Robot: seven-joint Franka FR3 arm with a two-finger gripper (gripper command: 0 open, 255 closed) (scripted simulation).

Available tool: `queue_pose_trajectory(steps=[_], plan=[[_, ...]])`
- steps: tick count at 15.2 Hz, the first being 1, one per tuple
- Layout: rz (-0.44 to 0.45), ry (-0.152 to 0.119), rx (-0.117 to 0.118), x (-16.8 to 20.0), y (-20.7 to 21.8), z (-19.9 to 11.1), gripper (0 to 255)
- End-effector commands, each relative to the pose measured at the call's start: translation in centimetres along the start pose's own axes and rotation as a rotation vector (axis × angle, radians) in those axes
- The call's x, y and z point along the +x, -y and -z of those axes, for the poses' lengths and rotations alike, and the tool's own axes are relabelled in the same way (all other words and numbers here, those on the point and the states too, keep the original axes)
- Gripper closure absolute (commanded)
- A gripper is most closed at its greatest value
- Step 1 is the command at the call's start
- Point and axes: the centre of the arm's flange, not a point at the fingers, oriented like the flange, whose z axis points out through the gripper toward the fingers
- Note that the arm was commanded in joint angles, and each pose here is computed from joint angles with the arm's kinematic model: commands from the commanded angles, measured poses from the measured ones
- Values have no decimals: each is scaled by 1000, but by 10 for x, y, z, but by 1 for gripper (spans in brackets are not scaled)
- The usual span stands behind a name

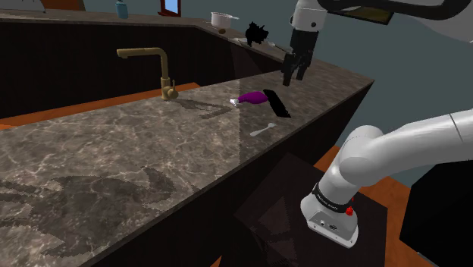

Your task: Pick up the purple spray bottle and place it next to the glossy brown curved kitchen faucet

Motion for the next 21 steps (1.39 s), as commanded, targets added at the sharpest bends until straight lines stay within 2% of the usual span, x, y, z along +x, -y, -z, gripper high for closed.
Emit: queue_pose_trajectory(steps=[1,21], plan=[[0,0,0,0,0,0,0],[-243,-89,91,202,-73,-138,0]])
